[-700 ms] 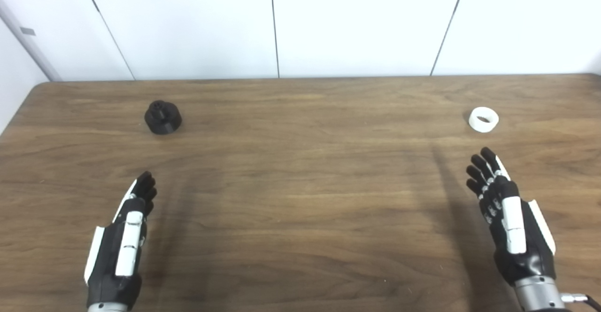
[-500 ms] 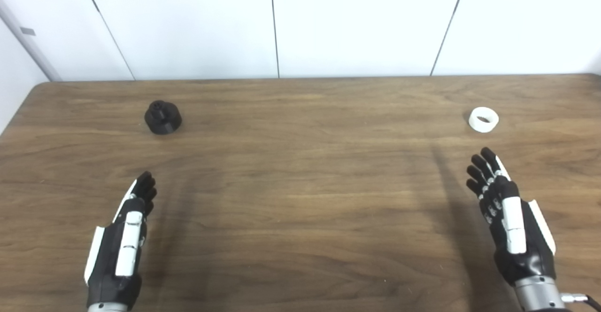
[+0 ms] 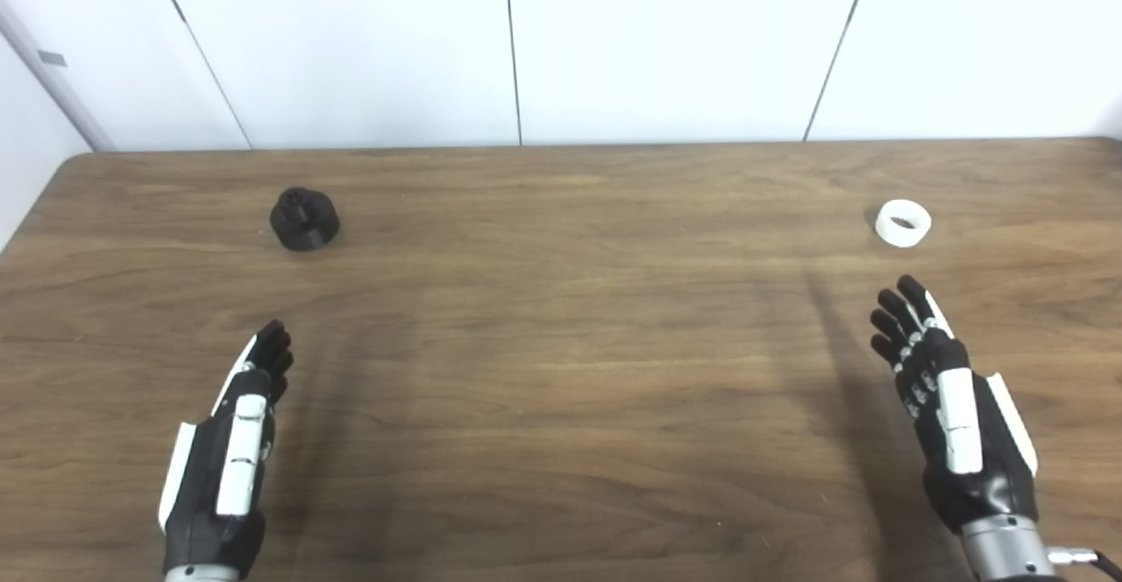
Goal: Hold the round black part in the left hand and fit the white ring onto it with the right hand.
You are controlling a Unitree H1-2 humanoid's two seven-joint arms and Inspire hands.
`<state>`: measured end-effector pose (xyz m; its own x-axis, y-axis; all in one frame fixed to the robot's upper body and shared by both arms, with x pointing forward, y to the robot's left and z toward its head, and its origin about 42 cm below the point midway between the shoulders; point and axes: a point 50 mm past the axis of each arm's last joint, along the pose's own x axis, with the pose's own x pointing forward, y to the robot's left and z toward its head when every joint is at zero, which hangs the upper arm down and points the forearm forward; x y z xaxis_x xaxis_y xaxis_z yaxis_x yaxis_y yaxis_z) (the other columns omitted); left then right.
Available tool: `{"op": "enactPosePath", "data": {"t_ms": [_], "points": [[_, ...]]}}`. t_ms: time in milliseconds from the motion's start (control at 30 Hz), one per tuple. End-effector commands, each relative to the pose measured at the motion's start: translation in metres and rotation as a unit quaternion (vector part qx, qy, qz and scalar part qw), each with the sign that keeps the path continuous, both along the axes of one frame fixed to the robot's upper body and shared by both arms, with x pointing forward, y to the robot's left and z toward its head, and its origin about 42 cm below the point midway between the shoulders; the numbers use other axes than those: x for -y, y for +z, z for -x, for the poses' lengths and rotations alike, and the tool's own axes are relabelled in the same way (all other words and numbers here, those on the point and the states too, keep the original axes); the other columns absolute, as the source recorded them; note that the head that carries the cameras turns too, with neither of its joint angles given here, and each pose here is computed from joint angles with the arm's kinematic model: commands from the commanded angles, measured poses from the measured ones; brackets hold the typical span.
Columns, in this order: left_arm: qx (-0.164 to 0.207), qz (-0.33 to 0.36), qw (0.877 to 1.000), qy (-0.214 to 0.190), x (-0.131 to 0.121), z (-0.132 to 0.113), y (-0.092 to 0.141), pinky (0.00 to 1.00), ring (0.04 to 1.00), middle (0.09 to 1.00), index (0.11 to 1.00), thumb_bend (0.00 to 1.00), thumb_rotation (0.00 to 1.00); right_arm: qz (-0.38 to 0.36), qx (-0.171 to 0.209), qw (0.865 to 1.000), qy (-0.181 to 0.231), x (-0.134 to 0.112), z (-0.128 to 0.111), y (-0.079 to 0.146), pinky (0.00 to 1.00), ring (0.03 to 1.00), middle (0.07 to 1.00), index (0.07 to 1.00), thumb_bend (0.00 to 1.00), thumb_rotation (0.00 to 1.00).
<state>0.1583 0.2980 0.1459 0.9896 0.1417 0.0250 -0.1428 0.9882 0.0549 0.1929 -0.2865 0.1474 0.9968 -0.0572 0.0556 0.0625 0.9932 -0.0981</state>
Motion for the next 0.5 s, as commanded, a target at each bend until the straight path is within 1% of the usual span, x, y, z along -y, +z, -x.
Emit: {"op": "enactPosePath", "data": {"t_ms": [0,67,100,200,233,267,300,367,400,467], "points": [[0.033,-0.003,0.999,0.004,0.004,0.002,0.008,1.0,0.958,0.945,0.941,0.58,0.86,0.002,0.032,0.999,0.005,0.003,0.001,0.007,0.94,0.944,0.949,0.973,0.63,1.0],[0.042,0.002,0.999,0.014,0.006,0.002,0.005,0.98,0.938,0.927,0.923,0.57,0.81,0.003,0.033,0.999,0.006,0.006,0.002,0.004,0.94,0.94,0.947,0.97,0.62,1.0],[0.048,0.005,0.999,0.021,0.007,0.001,0.003,0.96,0.92,0.912,0.908,0.55,0.77,0.002,0.033,0.999,0.006,0.007,0.002,0.002,0.93,0.933,0.943,0.967,0.6,1.0],[0.058,0.015,0.998,0.032,0.012,0.0,-0.003,0.91,0.876,0.866,0.862,0.52,0.68,-0.002,0.038,0.999,0.01,0.012,0.001,-0.004,0.93,0.938,0.947,0.968,0.57,1.0],[0.059,0.016,0.998,0.032,0.013,0.0,-0.005,0.91,0.874,0.863,0.86,0.51,0.68,-0.002,0.039,0.999,0.011,0.013,0.001,-0.006,0.94,0.943,0.95,0.97,0.57,1.0],[0.053,0.008,0.998,0.023,0.015,0.0,-0.007,0.92,0.874,0.861,0.859,0.51,0.68,-0.002,0.039,0.999,0.011,0.014,0.001,-0.008,0.94,0.945,0.951,0.97,0.57,1.0],[0.049,0.001,0.999,0.016,0.016,0.001,-0.009,0.93,0.898,0.885,0.884,0.52,0.75,-0.002,0.038,0.999,0.011,0.015,0.001,-0.01,0.95,0.946,0.953,0.971,0.57,1.0],[0.036,-0.013,0.999,0.003,0.019,0.002,-0.011,0.94,0.931,0.926,0.915,0.55,0.81,-0.003,0.033,0.999,0.009,0.015,0.002,-0.012,0.97,0.957,0.961,0.979,0.58,1.0],[0.034,-0.015,0.999,-0.001,0.021,0.003,-0.012,0.95,0.949,0.946,0.929,0.58,0.84,-0.003,0.032,0.999,0.01,0.016,0.002,-0.012,0.98,0.966,0.966,0.984,0.6,1.0],[0.033,-0.016,0.999,-0.005,0.023,0.003,-0.013,0.96,0.96,0.954,0.936,0.6,0.85,-0.005,0.032,0.999,0.013,0.016,0.001,-0.012,1.0,0.985,0.979,0.996,0.59,1.0]]}}
